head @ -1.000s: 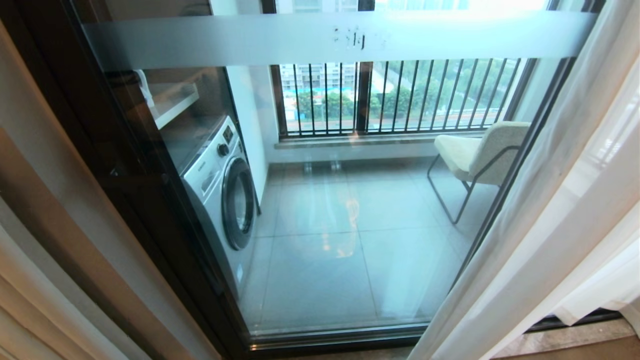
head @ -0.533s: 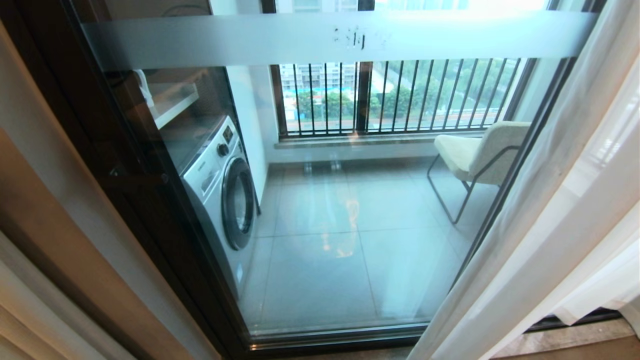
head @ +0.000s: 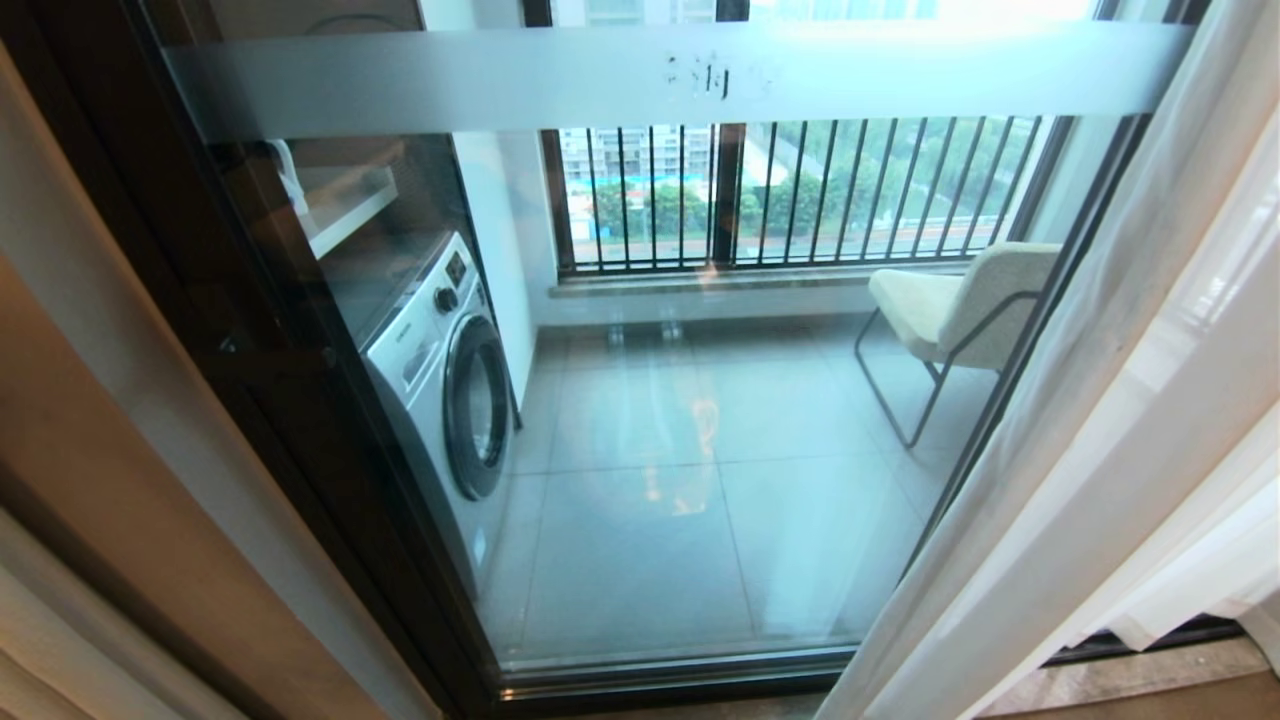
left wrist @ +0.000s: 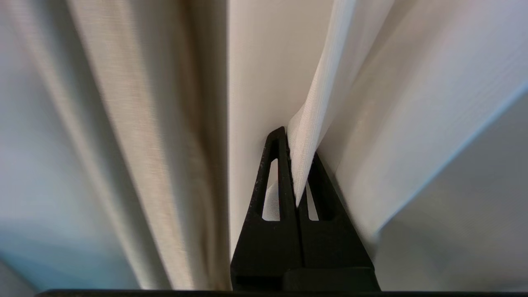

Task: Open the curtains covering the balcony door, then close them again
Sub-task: Pull the inner curtains open on both sides

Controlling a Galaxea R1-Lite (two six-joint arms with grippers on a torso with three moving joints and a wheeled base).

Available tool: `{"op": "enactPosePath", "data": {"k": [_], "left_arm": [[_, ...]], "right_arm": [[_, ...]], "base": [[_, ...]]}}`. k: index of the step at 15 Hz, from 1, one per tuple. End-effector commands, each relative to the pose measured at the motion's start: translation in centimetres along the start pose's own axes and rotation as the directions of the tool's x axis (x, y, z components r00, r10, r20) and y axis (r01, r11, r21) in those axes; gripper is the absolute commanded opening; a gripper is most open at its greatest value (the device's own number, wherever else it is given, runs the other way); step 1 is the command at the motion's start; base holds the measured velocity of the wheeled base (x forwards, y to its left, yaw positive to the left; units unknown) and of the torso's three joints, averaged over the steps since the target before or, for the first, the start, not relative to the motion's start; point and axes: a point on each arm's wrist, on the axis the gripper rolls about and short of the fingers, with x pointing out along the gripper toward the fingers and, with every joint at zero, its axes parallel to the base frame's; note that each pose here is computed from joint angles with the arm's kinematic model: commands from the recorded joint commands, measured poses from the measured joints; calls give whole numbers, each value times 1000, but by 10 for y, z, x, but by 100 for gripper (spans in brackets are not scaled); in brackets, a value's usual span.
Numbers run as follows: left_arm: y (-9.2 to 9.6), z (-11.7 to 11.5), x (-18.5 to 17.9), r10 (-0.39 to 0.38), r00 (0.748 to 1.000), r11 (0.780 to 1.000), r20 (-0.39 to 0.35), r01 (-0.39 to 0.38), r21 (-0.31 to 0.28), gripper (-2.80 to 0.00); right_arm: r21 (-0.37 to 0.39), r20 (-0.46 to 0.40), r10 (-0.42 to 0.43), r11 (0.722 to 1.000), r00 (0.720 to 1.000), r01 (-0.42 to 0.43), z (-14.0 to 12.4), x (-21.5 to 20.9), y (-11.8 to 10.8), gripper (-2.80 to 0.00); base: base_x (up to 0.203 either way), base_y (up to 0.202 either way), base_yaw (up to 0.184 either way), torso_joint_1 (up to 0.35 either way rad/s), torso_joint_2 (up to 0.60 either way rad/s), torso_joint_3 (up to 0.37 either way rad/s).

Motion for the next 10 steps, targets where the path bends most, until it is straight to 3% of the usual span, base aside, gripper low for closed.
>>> {"op": "enactPosePath", "data": {"k": [1, 10], "left_arm": [[8, -5, 6, 25, 1000, 1000, -14, -25, 0, -280], [7, -1, 2, 17, 1000, 1000, -8, -17, -1, -280]], "right_arm": [[0, 1, 0, 1000, 1000, 0, 0, 0, 0, -280], [0, 0, 0, 1000, 1000, 0, 0, 0, 0, -280]], "base": [[0, 0, 0, 0, 0, 0], [0, 0, 0, 0, 0, 0]]}}
